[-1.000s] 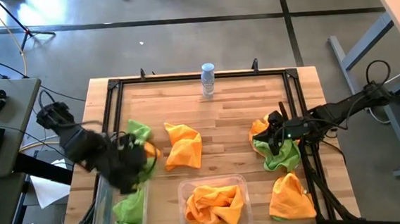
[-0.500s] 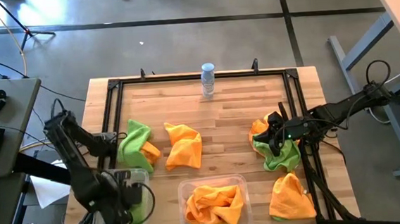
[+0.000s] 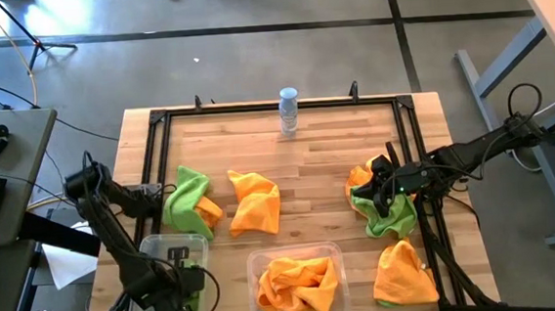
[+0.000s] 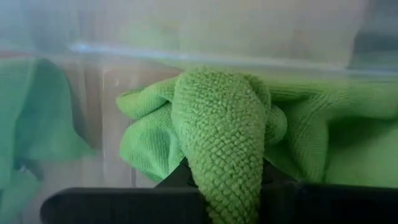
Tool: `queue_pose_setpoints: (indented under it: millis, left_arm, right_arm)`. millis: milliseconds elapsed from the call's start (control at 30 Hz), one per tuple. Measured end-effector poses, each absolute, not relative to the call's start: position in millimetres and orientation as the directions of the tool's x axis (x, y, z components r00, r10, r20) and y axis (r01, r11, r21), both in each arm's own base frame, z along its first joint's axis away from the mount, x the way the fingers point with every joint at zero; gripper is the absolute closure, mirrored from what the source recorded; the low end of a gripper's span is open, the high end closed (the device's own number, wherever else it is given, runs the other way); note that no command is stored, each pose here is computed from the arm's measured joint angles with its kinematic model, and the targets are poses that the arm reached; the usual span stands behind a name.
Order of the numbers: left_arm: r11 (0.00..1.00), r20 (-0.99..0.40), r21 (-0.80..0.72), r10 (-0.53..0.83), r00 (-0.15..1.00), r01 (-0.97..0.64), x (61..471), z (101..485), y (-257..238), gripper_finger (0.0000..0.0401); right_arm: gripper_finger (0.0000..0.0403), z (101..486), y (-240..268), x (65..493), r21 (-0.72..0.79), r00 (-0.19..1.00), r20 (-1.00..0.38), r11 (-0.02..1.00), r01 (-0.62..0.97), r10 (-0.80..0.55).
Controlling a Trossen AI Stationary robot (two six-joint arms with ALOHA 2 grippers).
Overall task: Sort microfiber towel by color & place in baskets
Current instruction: Put the green microfiber towel into the left transparent bin
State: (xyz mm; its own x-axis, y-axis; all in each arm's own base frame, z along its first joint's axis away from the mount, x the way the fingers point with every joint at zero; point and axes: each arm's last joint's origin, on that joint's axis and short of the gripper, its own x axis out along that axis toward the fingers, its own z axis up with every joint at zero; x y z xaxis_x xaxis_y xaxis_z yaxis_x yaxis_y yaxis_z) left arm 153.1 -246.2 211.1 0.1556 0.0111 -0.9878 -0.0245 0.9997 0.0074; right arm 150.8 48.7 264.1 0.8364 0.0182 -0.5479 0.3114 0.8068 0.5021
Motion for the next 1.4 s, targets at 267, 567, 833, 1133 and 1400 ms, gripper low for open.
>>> queue_pose_setpoints:
  millis: [267, 567, 833, 1133, 1400]
  left_arm:
    - [0.999, -0.982, 0.028, 0.031, 0.184, -0.018, 138, 195, -248, 0.0374]
    - [0.992, -0.976, 0.075, 0.094, 0.197, -0.105, 121, 184, -246, 0.0329]
    - [0.988, -0.976, 0.064, 0.09, 0.198, -0.138, 118, 184, -247, 0.0272]
    - [0.979, -0.98, -0.077, -0.04, 0.196, -0.188, 112, 216, -235, 0.0247]
    - [0.928, -0.95, -0.253, -0.184, 0.253, -0.273, 103, 253, -216, 0.0247]
  right_arm:
    - [0.0403, 264, 48, 151, 0.503, 0.836, -0.548, 0.805, 0.315, 0.015]
    - [0.0403, 264, 43, 153, 0.502, 0.836, -0.548, 0.795, 0.342, -0.014]
    - [0.0403, 264, 37, 154, 0.496, 0.835, -0.548, 0.786, 0.369, -0.046]
    - [0.0403, 264, 36, 154, 0.479, 0.835, -0.548, 0.798, 0.366, -0.053]
    - [0.0403, 264, 36, 154, 0.476, 0.835, -0.548, 0.801, 0.364, -0.054]
